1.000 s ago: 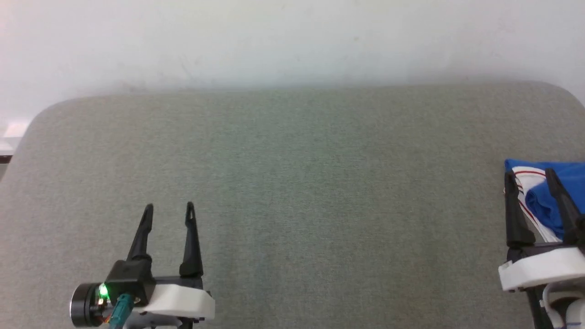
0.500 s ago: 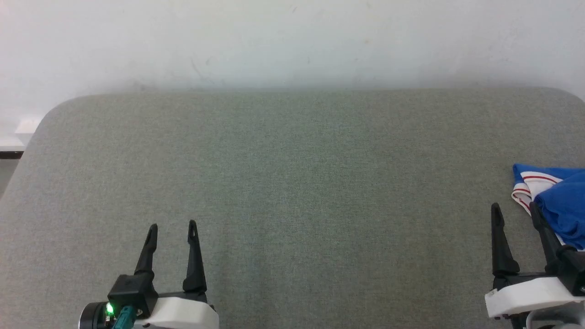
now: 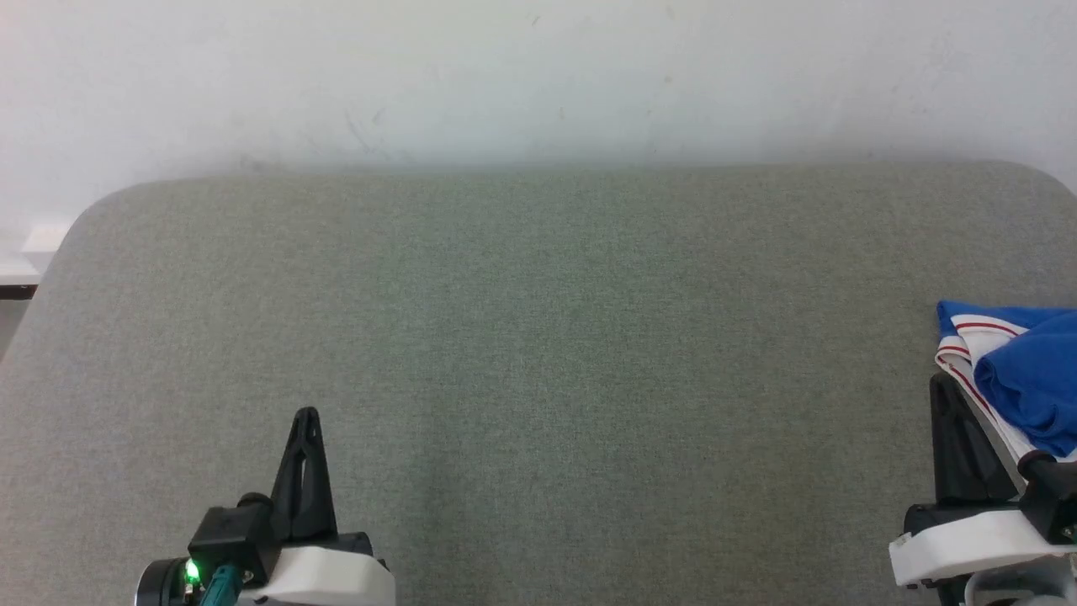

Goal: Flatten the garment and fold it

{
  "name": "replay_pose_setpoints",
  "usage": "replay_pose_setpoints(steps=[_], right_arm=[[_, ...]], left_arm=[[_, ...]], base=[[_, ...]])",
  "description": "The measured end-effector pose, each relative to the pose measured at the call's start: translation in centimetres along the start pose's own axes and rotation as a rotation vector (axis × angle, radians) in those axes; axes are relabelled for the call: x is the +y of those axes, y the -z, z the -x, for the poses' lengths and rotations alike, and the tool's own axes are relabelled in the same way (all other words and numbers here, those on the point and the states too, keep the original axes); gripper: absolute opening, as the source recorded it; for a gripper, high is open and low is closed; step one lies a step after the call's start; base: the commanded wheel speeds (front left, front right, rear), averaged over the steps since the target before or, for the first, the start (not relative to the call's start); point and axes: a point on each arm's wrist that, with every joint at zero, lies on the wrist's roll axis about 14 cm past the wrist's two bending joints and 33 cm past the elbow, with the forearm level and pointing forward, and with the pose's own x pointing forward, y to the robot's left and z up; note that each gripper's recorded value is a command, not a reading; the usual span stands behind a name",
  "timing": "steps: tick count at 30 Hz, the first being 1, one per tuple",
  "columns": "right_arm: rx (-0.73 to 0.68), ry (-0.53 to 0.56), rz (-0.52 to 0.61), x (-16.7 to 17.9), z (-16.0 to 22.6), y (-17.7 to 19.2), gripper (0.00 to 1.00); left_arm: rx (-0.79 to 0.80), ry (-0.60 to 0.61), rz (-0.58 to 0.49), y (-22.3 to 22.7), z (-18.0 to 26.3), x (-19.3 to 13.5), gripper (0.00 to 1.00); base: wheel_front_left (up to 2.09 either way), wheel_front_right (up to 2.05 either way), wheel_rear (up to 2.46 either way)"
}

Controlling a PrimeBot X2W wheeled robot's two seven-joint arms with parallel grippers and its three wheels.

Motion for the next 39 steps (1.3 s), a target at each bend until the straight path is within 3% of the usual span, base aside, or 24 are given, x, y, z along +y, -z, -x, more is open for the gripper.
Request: replay_pose_setpoints(steps=[39], right_arm=[[0.056, -0.041, 0.009, 1.4, -0.1, 0.5, 0.0]], left_arm=[[0.042, 0.041, -0.022, 0.4, -0.7, -0.5, 0.0]], base=[[0.0, 0.0, 0.0]])
